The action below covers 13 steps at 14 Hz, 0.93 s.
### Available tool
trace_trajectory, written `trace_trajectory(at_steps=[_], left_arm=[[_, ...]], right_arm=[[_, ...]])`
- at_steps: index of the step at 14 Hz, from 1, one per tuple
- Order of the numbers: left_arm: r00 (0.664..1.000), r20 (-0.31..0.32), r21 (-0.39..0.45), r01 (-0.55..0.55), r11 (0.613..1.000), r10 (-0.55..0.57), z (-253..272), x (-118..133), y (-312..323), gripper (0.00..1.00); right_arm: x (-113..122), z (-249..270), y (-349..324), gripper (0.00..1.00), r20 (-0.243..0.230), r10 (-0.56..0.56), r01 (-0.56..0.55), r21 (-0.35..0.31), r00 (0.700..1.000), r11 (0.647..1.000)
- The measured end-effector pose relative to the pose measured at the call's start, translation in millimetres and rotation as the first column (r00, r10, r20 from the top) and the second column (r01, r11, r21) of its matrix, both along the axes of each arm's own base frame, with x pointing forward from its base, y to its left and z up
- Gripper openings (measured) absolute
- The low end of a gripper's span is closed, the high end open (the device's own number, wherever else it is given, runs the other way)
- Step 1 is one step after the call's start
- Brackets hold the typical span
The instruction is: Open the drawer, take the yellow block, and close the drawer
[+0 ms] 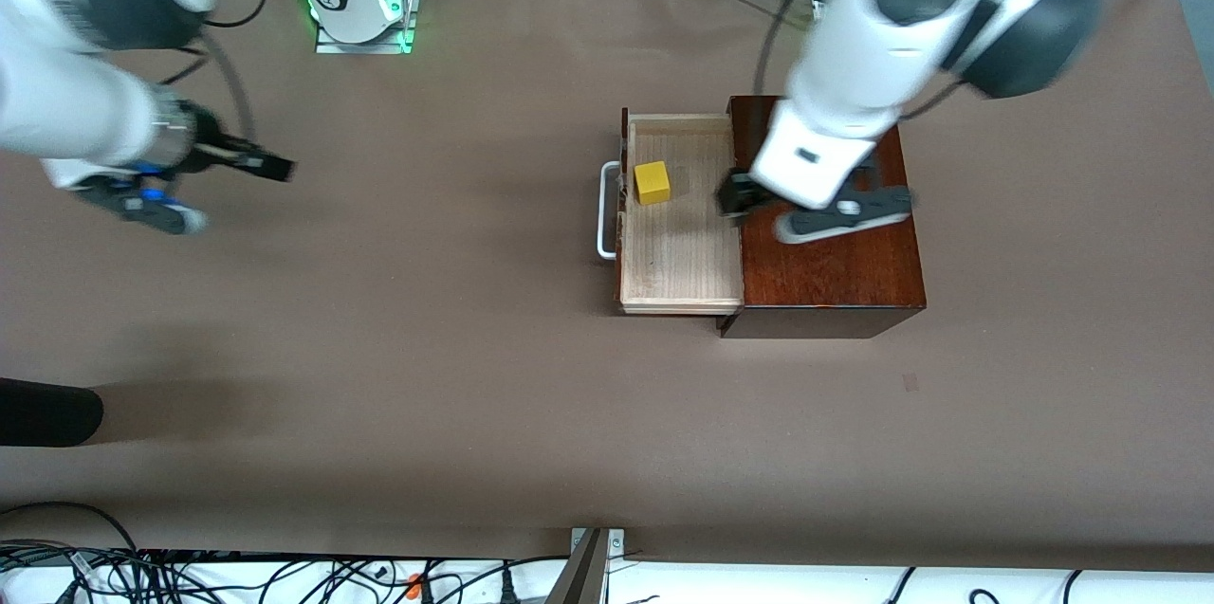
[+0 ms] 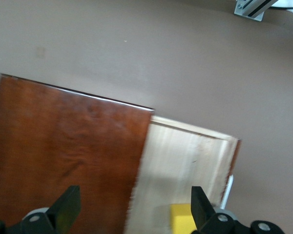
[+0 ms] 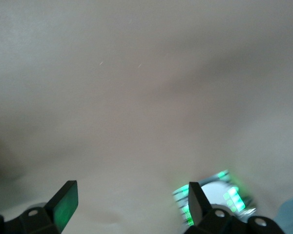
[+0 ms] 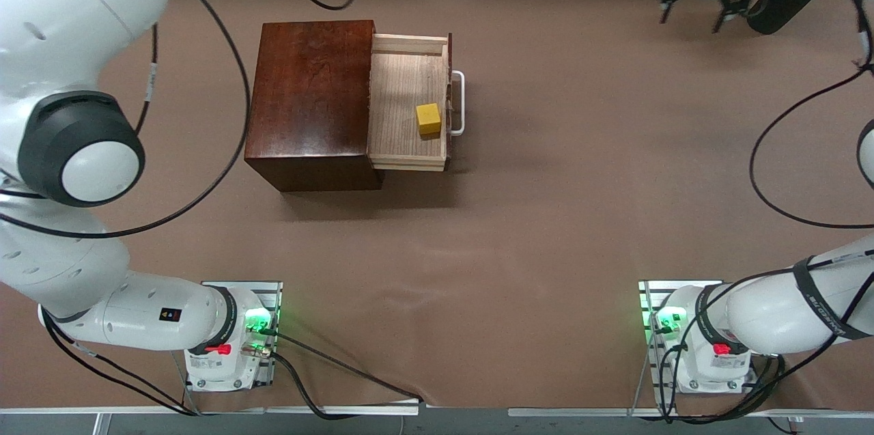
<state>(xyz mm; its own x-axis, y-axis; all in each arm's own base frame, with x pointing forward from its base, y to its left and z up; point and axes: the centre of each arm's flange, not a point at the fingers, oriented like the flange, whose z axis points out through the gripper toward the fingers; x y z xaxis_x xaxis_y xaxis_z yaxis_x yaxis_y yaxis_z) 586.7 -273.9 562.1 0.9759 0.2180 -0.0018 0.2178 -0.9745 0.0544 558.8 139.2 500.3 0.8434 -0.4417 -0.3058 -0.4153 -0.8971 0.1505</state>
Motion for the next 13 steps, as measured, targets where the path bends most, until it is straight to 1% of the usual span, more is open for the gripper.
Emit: trace_trajectory(at_steps=[1, 2, 3, 5, 7, 9, 10, 11, 12, 13], left_arm=[[1.000, -0.014, -0.002, 0.028, 1.000, -0.028, 8.8, 2.4, 25.9, 1.00], [0.998, -0.025, -0.004, 0.055, 0.998, -0.055, 16.4, 3.7, 50.1, 1.00], [0.996, -0.032, -0.007, 0.081, 0.997, -0.081, 23.0, 4.2, 74.3, 1.00], [0.991, -0.036, -0.011, 0.127, 0.992, -0.127, 34.5, 2.1, 124.1, 1.00], [0.985, -0.035, -0.005, 0.172, 0.985, -0.172, 42.7, -7.9, 170.8, 1.00], [0.974, -0.034, -0.002, 0.222, 0.975, -0.222, 48.4, -24.2, 211.0, 1.00], [0.970, -0.035, -0.003, 0.241, 0.970, -0.241, 49.2, -30.9, 225.0, 1.00], [0.968, -0.036, -0.005, 0.250, 0.968, -0.250, 49.0, -35.4, 233.7, 1.00], [0.966, -0.039, -0.006, 0.254, 0.967, -0.254, 47.8, -37.5, 236.9, 1.00], [0.965, -0.042, -0.002, 0.259, 0.966, -0.259, 46.5, -37.9, 237.1, 1.00]], right_arm=[[-3.1, -10.0, 30.6, 1.00, -0.011, -0.052, 0.052, -0.008, 0.999, 0.999], [-3.9, -20.5, 57.5, 1.00, -0.011, -0.107, 0.107, -0.006, 0.994, 0.994], [-3.1, -29.7, 81.2, 1.00, 0.003, -0.160, 0.160, 0.000, 0.987, 0.987], [-3.0, -43.6, 128.6, 1.00, 0.058, -0.263, 0.263, 0.009, 0.963, 0.965], [-8.9, -50.3, 180.7, 1.00, 0.127, -0.371, 0.370, 0.030, 0.920, 0.928], [-23.1, -49.7, 245.2, 1.00, 0.180, -0.475, 0.470, 0.069, 0.861, 0.880], [-31.4, -49.0, 276.2, 1.00, 0.192, -0.511, 0.505, 0.083, 0.838, 0.859], [-37.7, -49.7, 302.7, 1.00, 0.201, -0.529, 0.521, 0.096, 0.825, 0.848], [-40.6, -51.6, 323.2, 1.00, 0.207, -0.531, 0.520, 0.109, 0.821, 0.847], [-42.6, -57.5, 341.6, 1.00, 0.213, -0.524, 0.511, 0.117, 0.824, 0.851]])
